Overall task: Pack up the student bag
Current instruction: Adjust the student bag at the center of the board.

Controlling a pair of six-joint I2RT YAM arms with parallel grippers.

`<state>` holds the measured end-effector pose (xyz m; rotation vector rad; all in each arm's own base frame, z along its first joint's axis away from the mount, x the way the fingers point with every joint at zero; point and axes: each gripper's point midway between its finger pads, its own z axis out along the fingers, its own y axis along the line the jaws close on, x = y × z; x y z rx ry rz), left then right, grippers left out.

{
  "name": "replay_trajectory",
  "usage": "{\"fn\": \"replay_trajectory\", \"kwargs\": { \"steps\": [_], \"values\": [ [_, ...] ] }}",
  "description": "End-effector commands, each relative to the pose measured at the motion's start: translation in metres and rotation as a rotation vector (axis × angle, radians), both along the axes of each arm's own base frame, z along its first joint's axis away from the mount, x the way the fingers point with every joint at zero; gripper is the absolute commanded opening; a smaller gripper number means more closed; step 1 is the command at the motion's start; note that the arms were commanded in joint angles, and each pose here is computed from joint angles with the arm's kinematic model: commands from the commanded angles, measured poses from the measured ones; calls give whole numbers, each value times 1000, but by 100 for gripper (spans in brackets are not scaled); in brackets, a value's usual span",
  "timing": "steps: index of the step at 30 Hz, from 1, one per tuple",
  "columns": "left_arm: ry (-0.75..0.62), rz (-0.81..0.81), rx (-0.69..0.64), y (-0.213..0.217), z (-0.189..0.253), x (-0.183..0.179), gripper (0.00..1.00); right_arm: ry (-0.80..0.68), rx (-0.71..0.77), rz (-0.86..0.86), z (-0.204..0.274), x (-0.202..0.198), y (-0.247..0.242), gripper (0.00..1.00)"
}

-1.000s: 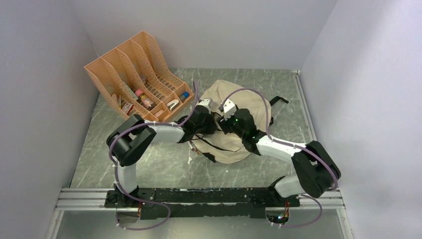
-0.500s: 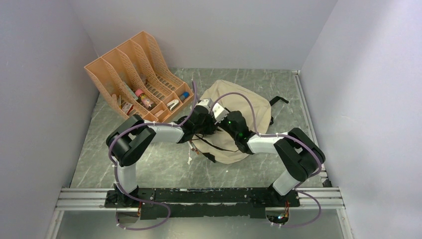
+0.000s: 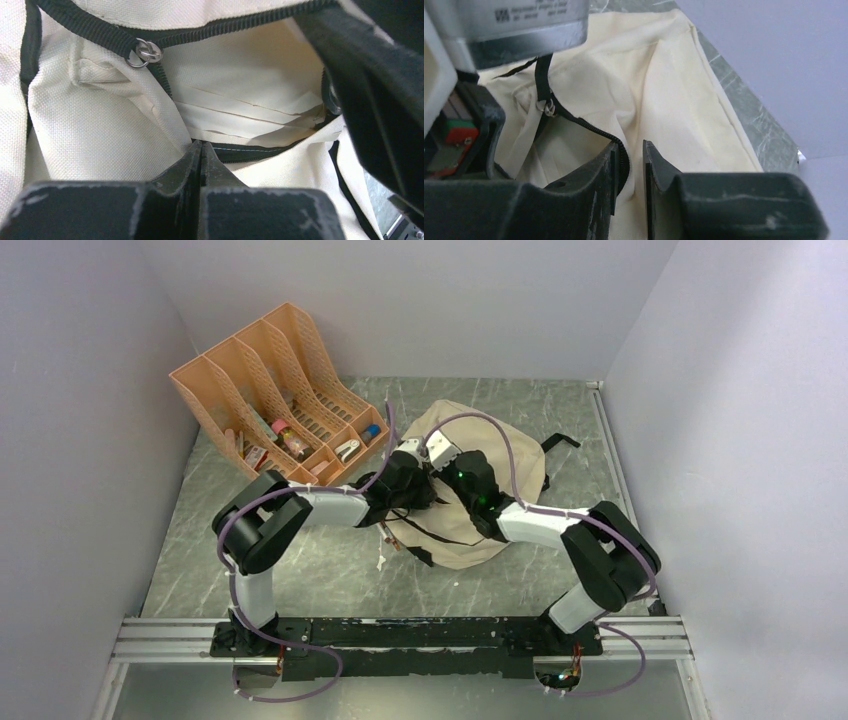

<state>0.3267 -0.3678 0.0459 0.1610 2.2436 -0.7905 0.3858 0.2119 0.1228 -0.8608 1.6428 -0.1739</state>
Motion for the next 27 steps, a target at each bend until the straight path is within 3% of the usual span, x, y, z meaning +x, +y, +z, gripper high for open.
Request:
{"fn": "replay_trajectory", "kwargs": {
  "steps": [1,5,11,27],
  "values": [
    [15,-16,3,2,9,-3,5,-90,44,-45,47,12,-1,26],
    [11,-29,-14,-1,15,-4,5,-92,53,-28,59,13,3,23],
    [-5,-46,-38,-7,28,-3,5,-75,58,-48,62,13,-4,0],
    [-120,-119,-78,-23,96,23,7,25,258,-268,81,44,-60,0]
  ]
}}
